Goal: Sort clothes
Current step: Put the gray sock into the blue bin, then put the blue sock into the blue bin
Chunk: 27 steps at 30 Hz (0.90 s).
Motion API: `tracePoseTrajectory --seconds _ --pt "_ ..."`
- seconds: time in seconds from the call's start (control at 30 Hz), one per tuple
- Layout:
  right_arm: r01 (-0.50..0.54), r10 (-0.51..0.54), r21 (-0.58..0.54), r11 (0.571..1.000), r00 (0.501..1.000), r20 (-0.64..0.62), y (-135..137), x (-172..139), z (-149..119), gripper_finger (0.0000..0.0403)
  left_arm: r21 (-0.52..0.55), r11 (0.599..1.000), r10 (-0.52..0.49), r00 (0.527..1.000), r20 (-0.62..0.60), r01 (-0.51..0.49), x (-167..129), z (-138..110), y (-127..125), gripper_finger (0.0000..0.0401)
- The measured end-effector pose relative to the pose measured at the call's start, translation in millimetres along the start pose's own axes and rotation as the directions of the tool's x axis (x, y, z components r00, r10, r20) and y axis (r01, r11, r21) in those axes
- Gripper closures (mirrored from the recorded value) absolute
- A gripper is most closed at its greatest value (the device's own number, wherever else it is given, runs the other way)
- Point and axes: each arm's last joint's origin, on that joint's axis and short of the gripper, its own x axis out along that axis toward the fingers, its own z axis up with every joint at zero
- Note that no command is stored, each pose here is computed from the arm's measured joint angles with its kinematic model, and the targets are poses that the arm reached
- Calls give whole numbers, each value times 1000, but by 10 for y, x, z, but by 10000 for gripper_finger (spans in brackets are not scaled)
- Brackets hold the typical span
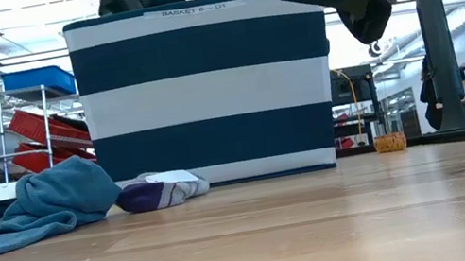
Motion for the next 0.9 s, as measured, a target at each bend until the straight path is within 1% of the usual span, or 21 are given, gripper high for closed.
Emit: tracePoseTrajectory --seconds 0.1,0.2,0.33,0.47,0.6,0.7,0.8,0.9 --pt "13 -13 -2 1000 1000 5 -33 20 17 229 2 1000 4 1000 14 -4 -75 49 10 188" --pt "28 -28 0 1000 1000 11 -73 42 37 229 20 1000 19 997 70 -21 -263 151 28 187" --pt "43 -43 -25 999 999 22 -123 70 67 229 30 998 48 982 185 -54 -692 277 40 187" --pt "57 -56 -15 998 997 50 -185 107 125 229 35 997 55 947 316 -69 -1237 264 0 187" --pt "70 -69 -14 997 996 52 -225 129 135 229 50 998 11 916 400 -34 -1703 81 -119 187" --pt "62 -61 -43 997 998 27 -244 174 96 229 58 997 -64 901 429 44 -1943 -100 -259 187" --pt "81 -79 -94 992 997 22 -247 288 62 229 82 987 -158 884 440 136 -2027 -323 -437 186" --pt "101 -103 -172 980 995 2 -254 463 -18 229 93 973 -232 881 413 212 -1967 -576 -611 186"
